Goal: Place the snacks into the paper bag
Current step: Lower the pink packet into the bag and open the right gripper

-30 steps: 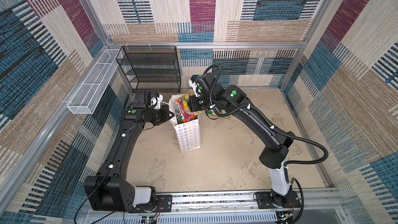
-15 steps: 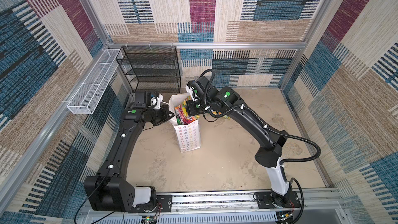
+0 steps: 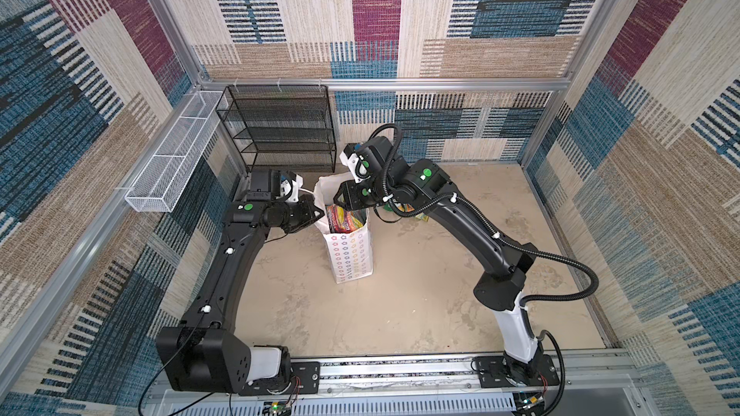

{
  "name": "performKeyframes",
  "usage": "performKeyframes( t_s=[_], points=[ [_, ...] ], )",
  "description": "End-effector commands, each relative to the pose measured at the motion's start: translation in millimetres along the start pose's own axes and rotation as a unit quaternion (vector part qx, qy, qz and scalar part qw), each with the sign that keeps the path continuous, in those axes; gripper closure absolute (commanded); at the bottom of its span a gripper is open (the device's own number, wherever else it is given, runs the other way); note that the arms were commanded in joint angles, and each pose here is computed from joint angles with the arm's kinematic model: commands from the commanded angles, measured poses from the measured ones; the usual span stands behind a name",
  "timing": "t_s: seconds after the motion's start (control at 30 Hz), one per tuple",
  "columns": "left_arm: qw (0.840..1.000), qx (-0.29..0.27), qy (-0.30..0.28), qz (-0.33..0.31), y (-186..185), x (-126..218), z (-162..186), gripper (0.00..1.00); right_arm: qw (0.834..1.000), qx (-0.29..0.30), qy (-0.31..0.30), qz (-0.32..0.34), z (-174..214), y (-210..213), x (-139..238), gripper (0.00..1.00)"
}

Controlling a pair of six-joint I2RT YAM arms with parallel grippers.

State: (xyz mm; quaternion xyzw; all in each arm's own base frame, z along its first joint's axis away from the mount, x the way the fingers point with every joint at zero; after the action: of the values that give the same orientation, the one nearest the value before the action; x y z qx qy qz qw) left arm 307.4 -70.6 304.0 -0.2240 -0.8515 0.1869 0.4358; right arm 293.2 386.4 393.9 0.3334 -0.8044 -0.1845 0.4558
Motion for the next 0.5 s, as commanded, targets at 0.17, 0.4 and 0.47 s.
performKeyframes(
  t_s=[0.17,0.4,0.47],
  points=[
    [1.0,-0.011,-0.018,0.011,-3,1,-7,1.0,0.995,0.035,-0.077,-0.057,-21,27,44,0.53],
    [1.0,-0.01,-0.016,-0.002,-1,1,-6,1.0,0.98,0.003,-0.18,0.083,-38,-6,80,0.28],
    [1.0,-0.011,-0.016,-0.001,-1,1,-6,1.0,0.973,-0.008,-0.195,0.125,-39,-20,83,0.21]
  ],
)
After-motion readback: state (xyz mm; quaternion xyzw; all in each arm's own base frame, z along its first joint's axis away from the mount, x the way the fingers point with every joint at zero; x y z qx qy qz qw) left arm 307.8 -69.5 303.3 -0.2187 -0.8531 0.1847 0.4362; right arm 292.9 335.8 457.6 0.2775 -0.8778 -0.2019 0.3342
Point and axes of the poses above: each gripper's point midway between its finger pads, its own x axis back along the fingers, its own y axis along the line the jaws close on, z = x × y, the point moved 7 cm from there along x, back along the fingers, and after that the axes turned 14 degrees about -x, right-handed, at the moved point
